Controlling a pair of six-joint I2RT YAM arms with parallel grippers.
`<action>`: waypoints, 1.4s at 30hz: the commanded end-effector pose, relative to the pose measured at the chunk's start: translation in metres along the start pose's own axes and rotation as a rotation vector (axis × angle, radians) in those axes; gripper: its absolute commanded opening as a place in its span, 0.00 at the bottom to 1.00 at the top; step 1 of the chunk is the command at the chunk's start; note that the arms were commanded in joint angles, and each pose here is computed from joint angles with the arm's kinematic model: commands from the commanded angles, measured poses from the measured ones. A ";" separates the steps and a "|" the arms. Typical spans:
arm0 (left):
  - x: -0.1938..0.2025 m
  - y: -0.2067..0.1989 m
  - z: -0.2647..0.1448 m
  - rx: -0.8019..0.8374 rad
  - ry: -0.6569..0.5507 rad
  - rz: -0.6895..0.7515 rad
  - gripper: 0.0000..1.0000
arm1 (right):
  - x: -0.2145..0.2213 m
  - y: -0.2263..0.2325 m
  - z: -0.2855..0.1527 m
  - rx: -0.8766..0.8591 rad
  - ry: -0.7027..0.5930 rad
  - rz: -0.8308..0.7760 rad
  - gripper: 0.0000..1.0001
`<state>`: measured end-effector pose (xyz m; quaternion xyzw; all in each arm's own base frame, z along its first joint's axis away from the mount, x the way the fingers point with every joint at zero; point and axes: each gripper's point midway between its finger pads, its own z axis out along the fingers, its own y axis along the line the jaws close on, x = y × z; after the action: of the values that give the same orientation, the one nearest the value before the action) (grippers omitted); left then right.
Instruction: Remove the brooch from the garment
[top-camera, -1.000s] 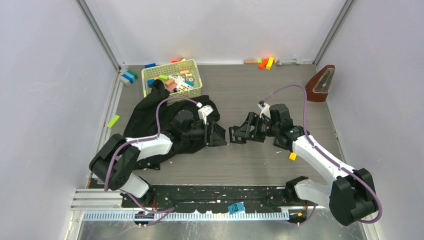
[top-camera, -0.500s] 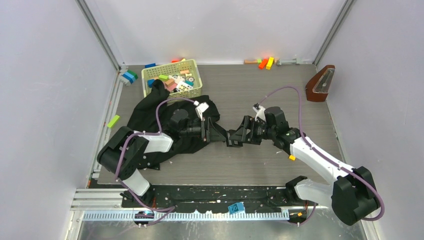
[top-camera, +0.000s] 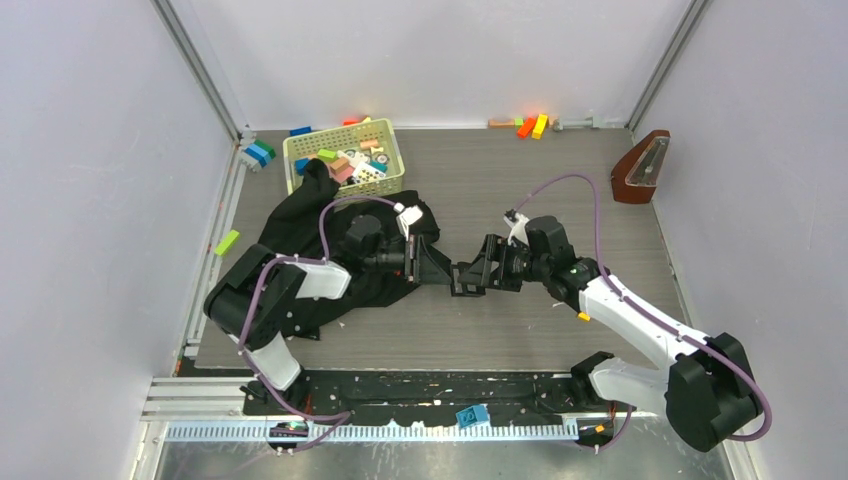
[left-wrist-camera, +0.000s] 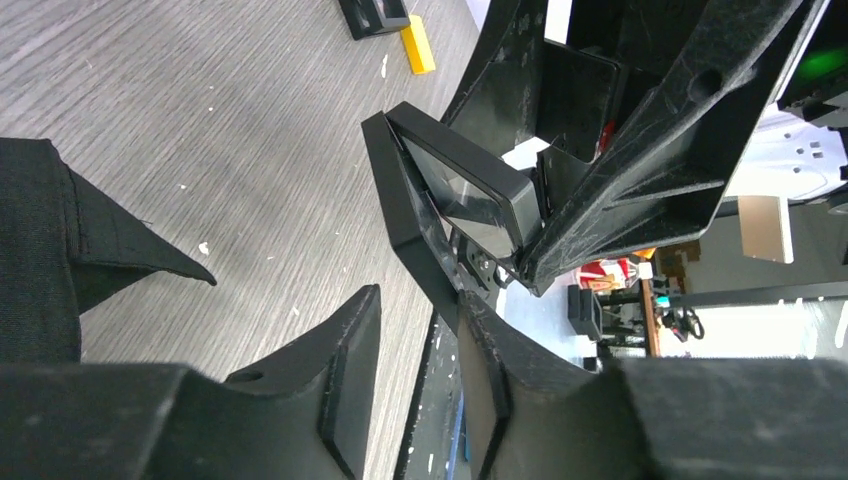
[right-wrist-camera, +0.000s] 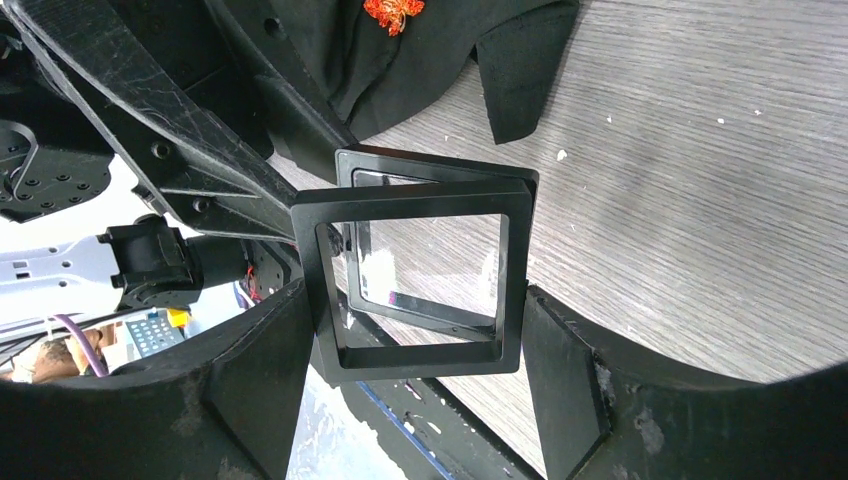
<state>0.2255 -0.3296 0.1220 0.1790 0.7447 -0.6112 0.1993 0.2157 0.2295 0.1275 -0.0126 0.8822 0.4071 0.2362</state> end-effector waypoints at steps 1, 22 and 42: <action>-0.009 -0.005 0.005 0.045 -0.005 0.013 0.41 | -0.004 0.024 -0.003 -0.093 -0.014 -0.046 0.55; -0.009 0.012 -0.001 -0.061 -0.001 0.008 0.15 | -0.018 0.033 -0.010 -0.103 -0.136 -0.065 0.49; -0.023 -0.006 -0.019 0.024 -0.099 0.037 0.60 | -0.015 0.016 -0.007 -0.048 -0.152 -0.044 0.48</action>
<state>0.2373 -0.3132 0.1187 0.1516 0.7586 -0.5953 0.2170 0.2144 0.2273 0.1341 0.0031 0.8641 0.4122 0.2887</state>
